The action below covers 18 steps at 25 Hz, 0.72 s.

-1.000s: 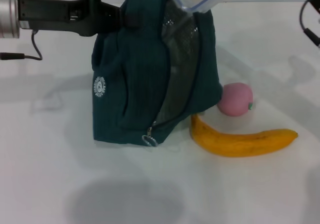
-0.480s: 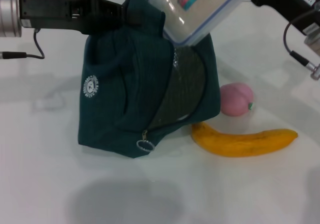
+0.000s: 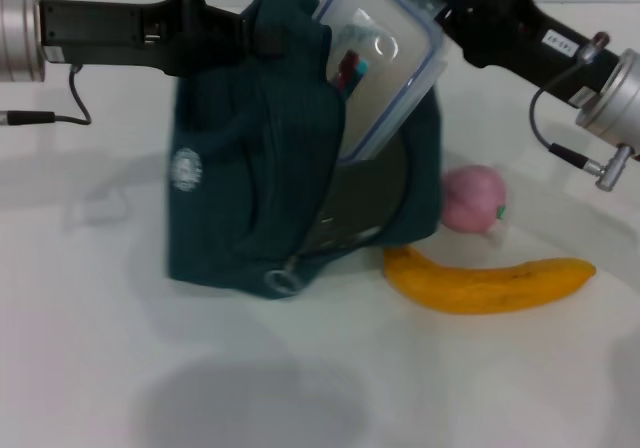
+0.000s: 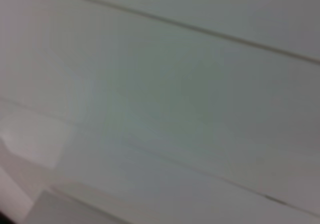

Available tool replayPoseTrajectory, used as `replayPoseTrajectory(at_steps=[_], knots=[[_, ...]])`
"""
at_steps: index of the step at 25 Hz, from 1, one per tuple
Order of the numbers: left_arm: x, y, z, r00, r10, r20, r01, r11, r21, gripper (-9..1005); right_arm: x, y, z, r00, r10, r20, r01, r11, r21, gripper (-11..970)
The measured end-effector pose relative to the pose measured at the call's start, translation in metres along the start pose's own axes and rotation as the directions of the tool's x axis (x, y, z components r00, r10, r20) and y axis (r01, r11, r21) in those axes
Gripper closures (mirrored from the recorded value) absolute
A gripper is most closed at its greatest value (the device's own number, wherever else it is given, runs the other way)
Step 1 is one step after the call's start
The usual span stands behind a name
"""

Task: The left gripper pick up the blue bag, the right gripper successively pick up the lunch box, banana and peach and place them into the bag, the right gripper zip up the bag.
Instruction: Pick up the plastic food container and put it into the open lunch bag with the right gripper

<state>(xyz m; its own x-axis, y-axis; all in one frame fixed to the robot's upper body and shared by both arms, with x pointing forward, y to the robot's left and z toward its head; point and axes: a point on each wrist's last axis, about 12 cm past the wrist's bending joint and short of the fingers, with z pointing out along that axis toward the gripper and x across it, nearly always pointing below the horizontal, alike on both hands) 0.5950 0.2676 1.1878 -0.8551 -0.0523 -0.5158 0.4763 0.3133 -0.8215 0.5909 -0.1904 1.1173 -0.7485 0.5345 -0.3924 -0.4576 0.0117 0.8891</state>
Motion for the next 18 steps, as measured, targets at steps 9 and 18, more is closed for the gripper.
replayPoseTrajectory(at_steps=[9, 18], knots=[[0.007, 0.004, 0.004, 1.000, -0.030, -0.007, 0.030, 0.999, 0.018, 964, 0.003, -0.007, 0.010, 0.997, -0.024, -0.078, 0.030, 0.996, 0.079, 865], [0.010, 0.007, 0.000, 0.999, -0.036, -0.005, 0.036, 0.999, 0.011, 964, -0.010, -0.005, 0.007, 0.995, -0.091, -0.039, 0.094, 0.992, 0.089, 862]])
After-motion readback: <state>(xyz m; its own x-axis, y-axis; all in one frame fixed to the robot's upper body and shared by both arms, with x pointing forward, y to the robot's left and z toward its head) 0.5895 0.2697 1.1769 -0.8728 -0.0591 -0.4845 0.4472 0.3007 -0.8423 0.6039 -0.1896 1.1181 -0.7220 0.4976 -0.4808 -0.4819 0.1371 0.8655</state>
